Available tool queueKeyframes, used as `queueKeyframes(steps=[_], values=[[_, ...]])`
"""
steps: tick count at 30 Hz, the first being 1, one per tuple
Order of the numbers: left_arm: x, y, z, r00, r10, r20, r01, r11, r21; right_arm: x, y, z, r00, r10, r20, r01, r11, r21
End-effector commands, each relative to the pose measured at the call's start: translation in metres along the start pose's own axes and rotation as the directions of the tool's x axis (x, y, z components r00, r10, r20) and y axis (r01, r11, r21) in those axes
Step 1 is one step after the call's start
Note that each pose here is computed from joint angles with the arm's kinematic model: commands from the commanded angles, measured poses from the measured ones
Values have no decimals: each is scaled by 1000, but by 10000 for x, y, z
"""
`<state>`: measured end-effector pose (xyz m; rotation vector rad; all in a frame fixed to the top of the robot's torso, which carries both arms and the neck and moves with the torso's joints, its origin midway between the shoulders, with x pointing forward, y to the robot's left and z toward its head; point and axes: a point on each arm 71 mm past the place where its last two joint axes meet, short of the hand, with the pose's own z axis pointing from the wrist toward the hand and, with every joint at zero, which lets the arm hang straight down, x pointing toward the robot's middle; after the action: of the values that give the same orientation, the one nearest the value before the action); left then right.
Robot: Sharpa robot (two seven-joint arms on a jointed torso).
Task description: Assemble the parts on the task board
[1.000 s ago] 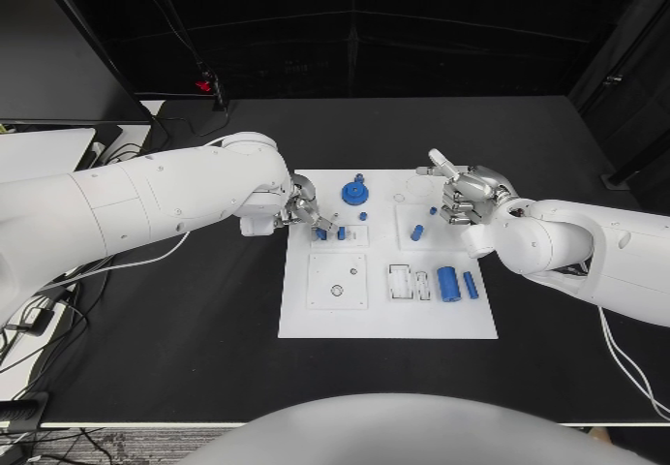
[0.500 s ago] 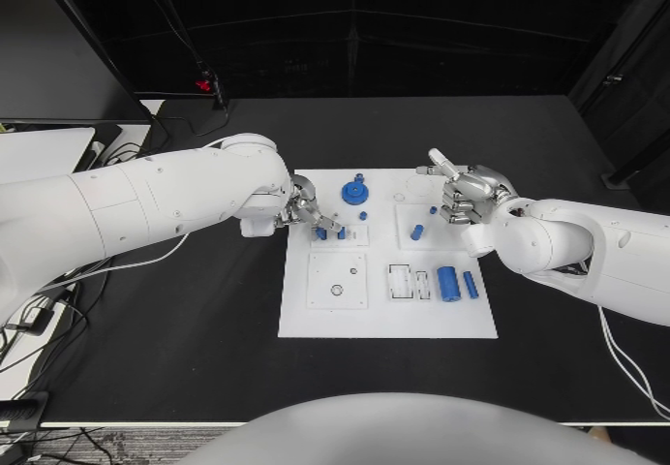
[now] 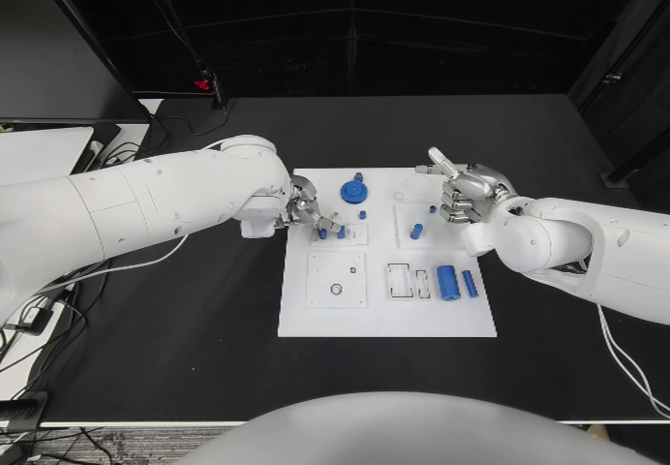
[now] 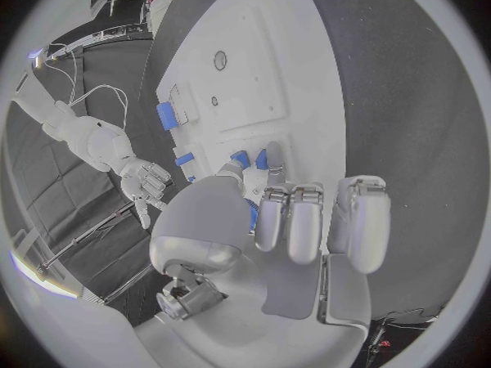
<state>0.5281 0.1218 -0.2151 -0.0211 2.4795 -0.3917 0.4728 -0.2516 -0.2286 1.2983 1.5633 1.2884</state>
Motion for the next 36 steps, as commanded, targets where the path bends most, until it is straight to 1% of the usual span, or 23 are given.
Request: queueKeyframes(steps=[1, 6, 9, 11, 14, 15, 17, 21, 22, 25, 27, 31, 33, 36], values=[[94, 35, 52, 1000, 14, -17, -15, 1000, -13, 11, 11, 0, 1000, 2, -11, -2, 1000, -6], [86, 60, 54, 1000, 13, -16, -14, 999, -34, 8, 11, -1, 1000, 2, -10, -2, 1000, -6], [75, 83, 51, 1000, 15, -4, -15, 999, -46, 10, 11, -1, 1000, 2, -11, -2, 1000, -6], [61, 98, 46, 1000, 18, 15, -17, 999, -47, 10, 11, -1, 1000, 2, -11, -2, 1000, -6], [31, 122, 32, 998, 16, 61, -14, 999, -33, 10, 11, 1, 1000, 2, -10, -2, 1000, -6], [17, 129, 23, 996, 11, 83, -9, 1000, -20, 11, 11, 1, 1000, 2, -10, -2, 1000, -5], [-10, 136, 1, 992, -9, 129, 6, 1000, 17, 13, 10, 3, 1000, 2, -11, -2, 1000, -5], [-112, 123, -84, 962, -77, 263, 41, 989, 140, 11, 10, 4, 1000, 1, -10, -2, 1000, -5], [-132, 119, -99, 954, -90, 285, 45, 986, 163, 10, 10, 4, 1000, 1, -10, -1, 1000, -5], [-229, 101, -182, 908, -168, 385, 61, 960, 275, 7, 11, 4, 1000, 1, -8, -1, 1000, -6], [-281, 96, -231, 873, -220, 436, 67, 938, 339, 8, 11, 4, 1000, 1, -8, -1, 1000, -6], [-362, 88, -324, 802, -325, 501, 70, 884, 462, 9, 12, 3, 1000, 1, -8, -1, 1000, -7], [-390, 81, -360, 774, -370, 513, 66, 854, 516, 8, 12, 3, 1000, 0, -8, 0, 1000, -8], [-410, 55, -383, 747, -426, 511, 59, 808, 586, 7, 13, 2, 1000, 0, -7, 0, 1000, -9]])
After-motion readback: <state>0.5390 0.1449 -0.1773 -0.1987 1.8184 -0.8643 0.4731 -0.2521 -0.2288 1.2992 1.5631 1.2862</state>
